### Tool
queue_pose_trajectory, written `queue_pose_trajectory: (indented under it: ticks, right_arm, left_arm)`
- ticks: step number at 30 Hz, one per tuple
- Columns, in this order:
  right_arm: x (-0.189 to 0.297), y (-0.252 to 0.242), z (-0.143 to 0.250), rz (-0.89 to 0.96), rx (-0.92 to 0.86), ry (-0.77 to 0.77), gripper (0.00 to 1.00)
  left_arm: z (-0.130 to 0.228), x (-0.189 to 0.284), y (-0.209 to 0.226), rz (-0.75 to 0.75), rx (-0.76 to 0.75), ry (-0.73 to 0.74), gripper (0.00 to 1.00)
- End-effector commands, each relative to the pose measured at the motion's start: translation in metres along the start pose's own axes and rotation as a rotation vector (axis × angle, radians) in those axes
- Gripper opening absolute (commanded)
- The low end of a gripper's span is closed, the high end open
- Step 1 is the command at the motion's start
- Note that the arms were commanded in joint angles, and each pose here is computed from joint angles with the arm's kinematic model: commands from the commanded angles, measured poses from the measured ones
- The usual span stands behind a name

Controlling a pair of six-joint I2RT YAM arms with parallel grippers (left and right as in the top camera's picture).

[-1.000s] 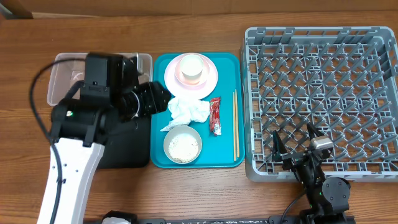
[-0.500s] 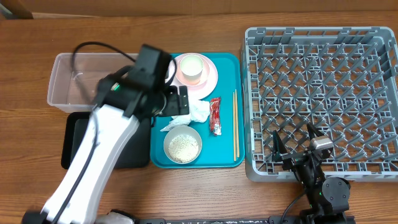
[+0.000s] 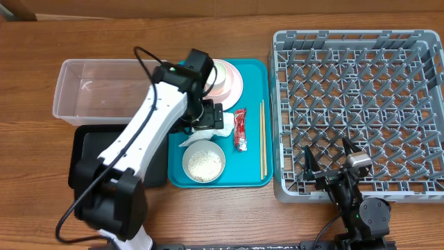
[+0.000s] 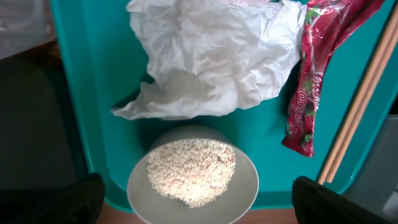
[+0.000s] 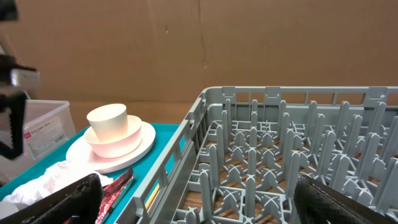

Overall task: Sort waste into correct bins and load items into the dishwasher
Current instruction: 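Reach the left gripper to the white tissue on the teal tray and grasp it, then carry the tissue left and drop it into the clear plastic bin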

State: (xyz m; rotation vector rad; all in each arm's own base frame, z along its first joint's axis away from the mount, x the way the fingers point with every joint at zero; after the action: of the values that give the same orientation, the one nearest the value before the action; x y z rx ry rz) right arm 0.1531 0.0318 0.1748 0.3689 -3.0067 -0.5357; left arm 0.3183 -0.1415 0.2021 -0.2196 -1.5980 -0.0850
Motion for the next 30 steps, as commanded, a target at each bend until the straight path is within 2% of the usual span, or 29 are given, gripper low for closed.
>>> queue_pose_trajectory:
  ticks: [1,6,15,19,22,25,27,28,29,30]
  right_arm:
    - [0.0,-0.001,0.002,0.002,0.008,-0.005,1.0]
    - [0.0,-0.001,0.002,0.001,0.008,-0.005,1.0]
    - [0.0,-0.001,0.002,0.002,0.008,-0.005,1.0]
    - [0.0,-0.001,0.002,0.002,0.008,-0.005,1.0]
    - [0.0,-0.001,0.002,0.002,0.008,-0.005,1.0]
    - [0.0,-0.001,0.002,0.001,0.008,-0.005,1.0]
    - [0.0,-0.001,0.002,0.001,0.008,-0.005,1.0]
    - [0.0,-0.001,0.002,0.002,0.008,-0.005,1.0]
    - [0.0,-0.001,0.002,0.002,0.008,-0.005,1.0]
    - [0.0,-0.001,0.002,0.002,0.008,-0.005,1.0]
  left_arm:
    - [-0.007,-0.017,-0.008,-0.058,-0.028,0.013,0.96]
    - [-0.017,-0.039,-0.009,-0.128,-0.046,0.015,0.96]
    - [-0.025,-0.084,-0.009,-0.146,-0.046,0.092,0.97]
    - [-0.027,-0.096,-0.008,-0.15,-0.046,0.106,0.95]
    - [-0.029,-0.1,-0.008,-0.152,-0.047,0.103,0.88]
    - [-0.03,-0.1,-0.008,-0.151,-0.051,0.099,0.74]
    - [-0.03,-0.1,-0.008,-0.151,-0.051,0.099,0.59]
    - [-0.03,-0.1,-0.008,-0.15,-0.055,0.1,0.5]
    - [-0.03,-0.1,-0.008,-0.15,-0.055,0.1,0.37]
    - [-0.03,-0.1,-0.008,-0.15,-0.06,0.1,0.18]
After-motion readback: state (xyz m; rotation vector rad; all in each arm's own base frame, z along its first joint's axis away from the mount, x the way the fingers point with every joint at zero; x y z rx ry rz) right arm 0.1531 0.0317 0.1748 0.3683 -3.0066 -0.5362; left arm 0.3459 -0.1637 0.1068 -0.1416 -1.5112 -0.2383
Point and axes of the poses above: each gripper's point midway between its finger pads, its own x axis back along the fingers, its own y axis along the line the jaws close on, z = x × y, the point moved 9 cm from there along x, back along the fingers, and after that the axes turned 15 degrees about -x, right-handed, at the moved point
